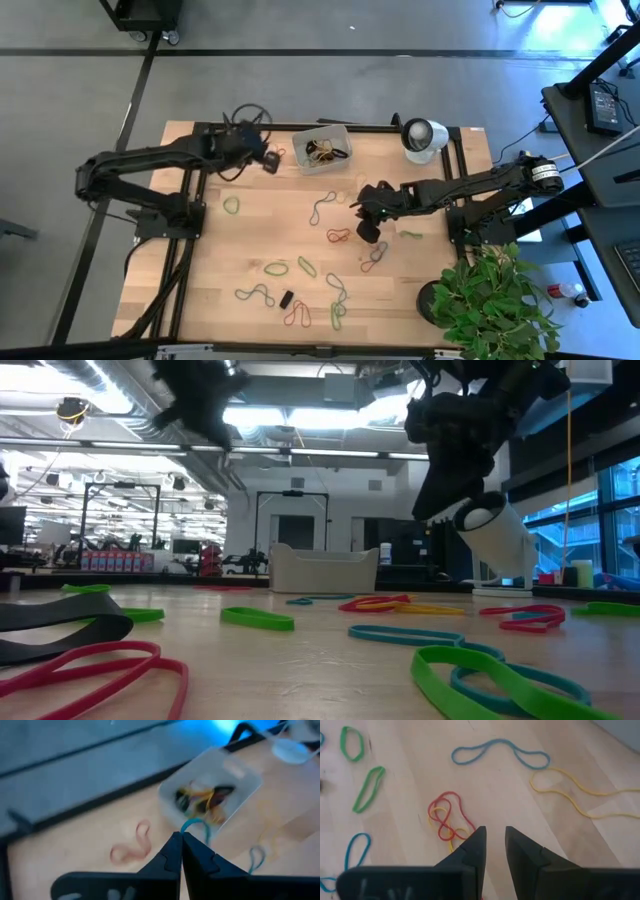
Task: Pick and place rubber bands into bin
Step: Put the blue rubber band into the gray bin
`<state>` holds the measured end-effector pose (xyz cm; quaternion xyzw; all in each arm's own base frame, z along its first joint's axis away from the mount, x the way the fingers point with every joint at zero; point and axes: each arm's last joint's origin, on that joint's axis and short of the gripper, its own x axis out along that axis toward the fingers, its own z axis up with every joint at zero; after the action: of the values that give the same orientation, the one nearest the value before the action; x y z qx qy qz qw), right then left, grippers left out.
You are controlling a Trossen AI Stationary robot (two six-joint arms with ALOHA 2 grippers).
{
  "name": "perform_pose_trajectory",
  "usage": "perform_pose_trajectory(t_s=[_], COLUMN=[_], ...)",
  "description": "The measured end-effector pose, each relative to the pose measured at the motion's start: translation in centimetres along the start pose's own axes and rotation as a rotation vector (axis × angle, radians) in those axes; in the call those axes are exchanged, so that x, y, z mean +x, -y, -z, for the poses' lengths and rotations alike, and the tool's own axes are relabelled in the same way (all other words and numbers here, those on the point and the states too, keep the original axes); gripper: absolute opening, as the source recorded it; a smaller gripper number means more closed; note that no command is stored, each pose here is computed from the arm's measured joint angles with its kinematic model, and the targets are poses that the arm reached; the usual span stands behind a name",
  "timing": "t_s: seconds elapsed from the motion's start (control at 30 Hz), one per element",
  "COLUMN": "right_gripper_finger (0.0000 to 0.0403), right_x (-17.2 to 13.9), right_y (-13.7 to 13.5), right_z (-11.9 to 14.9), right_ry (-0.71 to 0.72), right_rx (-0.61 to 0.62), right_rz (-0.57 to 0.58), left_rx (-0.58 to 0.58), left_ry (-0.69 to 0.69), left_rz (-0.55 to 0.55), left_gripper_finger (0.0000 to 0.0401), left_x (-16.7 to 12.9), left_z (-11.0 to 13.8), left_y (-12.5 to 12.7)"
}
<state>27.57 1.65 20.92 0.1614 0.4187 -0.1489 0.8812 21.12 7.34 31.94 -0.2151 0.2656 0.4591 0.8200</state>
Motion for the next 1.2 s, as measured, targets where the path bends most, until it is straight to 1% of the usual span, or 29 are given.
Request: perform_pose_trajectory(t_s=[0.1,0.2,0.33,0.47,0.57,0.67,0.77,0.9,1.03,1.2], right_gripper_finger=[0.0075,0.0075,0.0075,0.0075,0.0075,0.0075,0.0075,0.0075,0.0075,0.0075], right_x=[0.0,0.0,0.0,0.0,0.0,0.0,0.0,-0.1,0.1,1.0], right_y=[-0.1,-0.1,-0.2,-0.2,-0.2,-0.2,-0.2,-0.1,0.2,0.7], right_z=[-0.2,-0.2,-0.3,-0.4,-0.4,-0.3,0.0,0.7,1.3,3.0], right_ry=[0.018,0.023,0.033,0.036,0.035,0.033,0.008,-0.055,-0.09,-0.147], right_rx=[0.003,0.0,-0.042,-0.068,-0.072,-0.072,-0.084,-0.146,-0.158,-0.15], right_rz=[-0.009,-0.012,-0.016,-0.016,-0.016,-0.016,-0.008,0.014,0.022,-0.027], left_rx=[0.058,0.114,0.169,0.196,0.217,0.228,0.228,0.197,0.136,0.096], left_ry=[0.041,0.059,0.037,-0.002,-0.05,-0.115,-0.163,-0.228,-0.302,-0.323], left_rz=[0.01,0.011,-0.002,-0.009,-0.036,-0.041,-0.038,-0.064,-0.05,-0.031], left_gripper_finger=[0.0002,0.0002,0.0002,0.0002,0.0002,0.0002,0.0002,0.0002,0.0011,0.0058], left_x=[0.5,1.9,5.0,8.9,12.1,15.4,18.7,22.2,23.9,24.1], left_z=[-2.5,-4.6,-6.5,-7.3,-7.1,-6.4,-5.3,-3.4,-2.2,-2.1], left_y=[1.7,3.4,5.3,6.8,7.5,8.0,8.6,8.6,8.4,8.2])
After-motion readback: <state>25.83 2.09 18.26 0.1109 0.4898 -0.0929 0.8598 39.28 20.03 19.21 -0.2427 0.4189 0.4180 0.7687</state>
